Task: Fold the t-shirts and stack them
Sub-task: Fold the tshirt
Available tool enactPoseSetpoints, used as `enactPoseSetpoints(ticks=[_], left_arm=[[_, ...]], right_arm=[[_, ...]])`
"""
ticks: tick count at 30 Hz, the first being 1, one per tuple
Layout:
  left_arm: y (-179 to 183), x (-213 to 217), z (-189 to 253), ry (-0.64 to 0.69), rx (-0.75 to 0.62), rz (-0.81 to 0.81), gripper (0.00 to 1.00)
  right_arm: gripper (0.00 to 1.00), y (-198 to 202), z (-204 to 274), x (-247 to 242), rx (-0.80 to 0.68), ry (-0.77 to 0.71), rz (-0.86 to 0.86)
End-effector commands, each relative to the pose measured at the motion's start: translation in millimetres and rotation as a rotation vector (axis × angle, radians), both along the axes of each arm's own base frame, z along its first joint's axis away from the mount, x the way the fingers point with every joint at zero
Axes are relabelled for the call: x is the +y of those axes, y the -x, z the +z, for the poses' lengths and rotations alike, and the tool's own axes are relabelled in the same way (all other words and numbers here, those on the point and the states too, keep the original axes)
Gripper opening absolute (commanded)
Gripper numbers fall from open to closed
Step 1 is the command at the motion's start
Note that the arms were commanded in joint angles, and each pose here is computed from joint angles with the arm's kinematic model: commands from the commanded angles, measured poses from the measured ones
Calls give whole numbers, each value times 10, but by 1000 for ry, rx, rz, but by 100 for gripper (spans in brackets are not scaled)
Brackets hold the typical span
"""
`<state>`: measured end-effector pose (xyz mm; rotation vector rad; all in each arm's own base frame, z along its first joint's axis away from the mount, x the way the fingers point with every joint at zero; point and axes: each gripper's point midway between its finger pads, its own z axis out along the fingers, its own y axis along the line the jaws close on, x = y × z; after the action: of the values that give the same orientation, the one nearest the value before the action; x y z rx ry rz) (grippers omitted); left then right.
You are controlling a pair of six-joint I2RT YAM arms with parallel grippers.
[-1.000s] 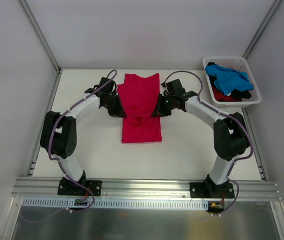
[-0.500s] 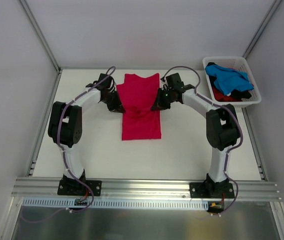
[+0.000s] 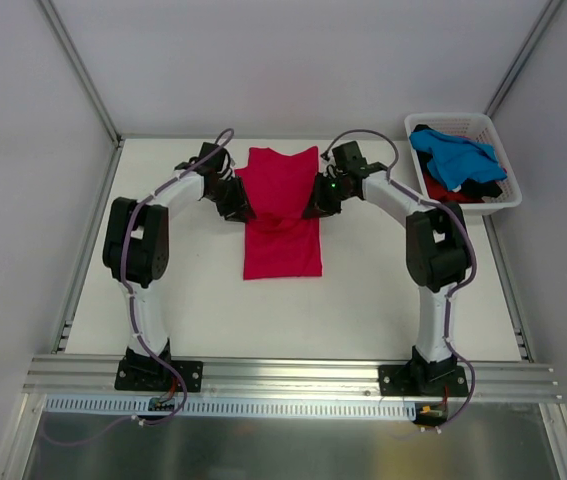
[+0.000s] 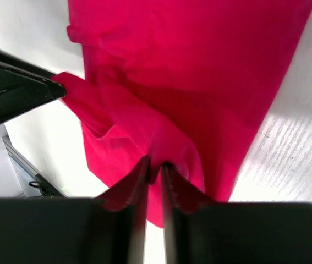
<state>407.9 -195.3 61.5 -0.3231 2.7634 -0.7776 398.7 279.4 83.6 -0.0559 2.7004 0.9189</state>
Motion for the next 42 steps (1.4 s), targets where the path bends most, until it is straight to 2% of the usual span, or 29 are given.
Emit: enactPoseSetpoints(ticks=[1,2,4,5,6,7,9,13,14,15,16,19,20,22,24,25,27,31,32,38,42], left_arm=[[-209,4,288,71,-60,-1,41],[-280,38,399,90,-84,7,45],[-346,57,677,117,-145,7,61],[-392,67,844,125,-189,1,67],[-402,85,1072,134,-243,-3,80],[-392,85,1201,137,-278,-18,83],[-276,85,1511,156,-334,-33,85],[99,32,1675,158,-371,-77,77],[250,25,1529,141,-341,-91,75],[377,22,1599,135,-365,-100,75],[484,4,1569,128,-362,-112,75],[914,11,1339,81,-320,-107,81],[1109,14,1123,64,-264,-109,81],[1291,65,1036,39,-254,-77,81],[1536,96,773,13,-187,-53,81],[1566,108,696,7,-174,-31,80],[1688,142,485,-2,-131,-22,79],[1683,160,328,2,-132,7,70],[1685,147,295,7,-127,6,68],[1601,98,-4,4,-68,8,61],[1503,76,-24,-2,-82,-6,60]], right_arm=[[21,-123,361,86,-73,-46,69],[33,-104,449,108,-76,-64,86],[52,-151,702,144,-129,-95,99],[72,-157,886,150,-170,-108,100],[82,-168,996,141,-196,-113,99],[84,-161,1084,143,-214,-118,101],[85,-119,1310,94,-263,-111,106],[81,116,1357,-9,-284,-77,114],[81,197,1335,-21,-281,-72,122],[81,365,1113,-71,-233,-39,128],[82,533,1185,-56,-268,-26,156],[85,971,923,-162,-244,94,166],[87,1036,835,-254,-231,153,127],[87,1330,579,-270,-166,181,126],[87,1411,537,-251,-176,163,65],[87,1542,341,-295,-139,182,62],[86,1549,242,-319,-124,179,15],[79,1573,5,-419,-107,229,-7],[71,1558,-27,-421,-109,231,-11],[55,1453,-198,-430,-100,260,-46],[54,1362,-268,-413,-78,235,-67]])
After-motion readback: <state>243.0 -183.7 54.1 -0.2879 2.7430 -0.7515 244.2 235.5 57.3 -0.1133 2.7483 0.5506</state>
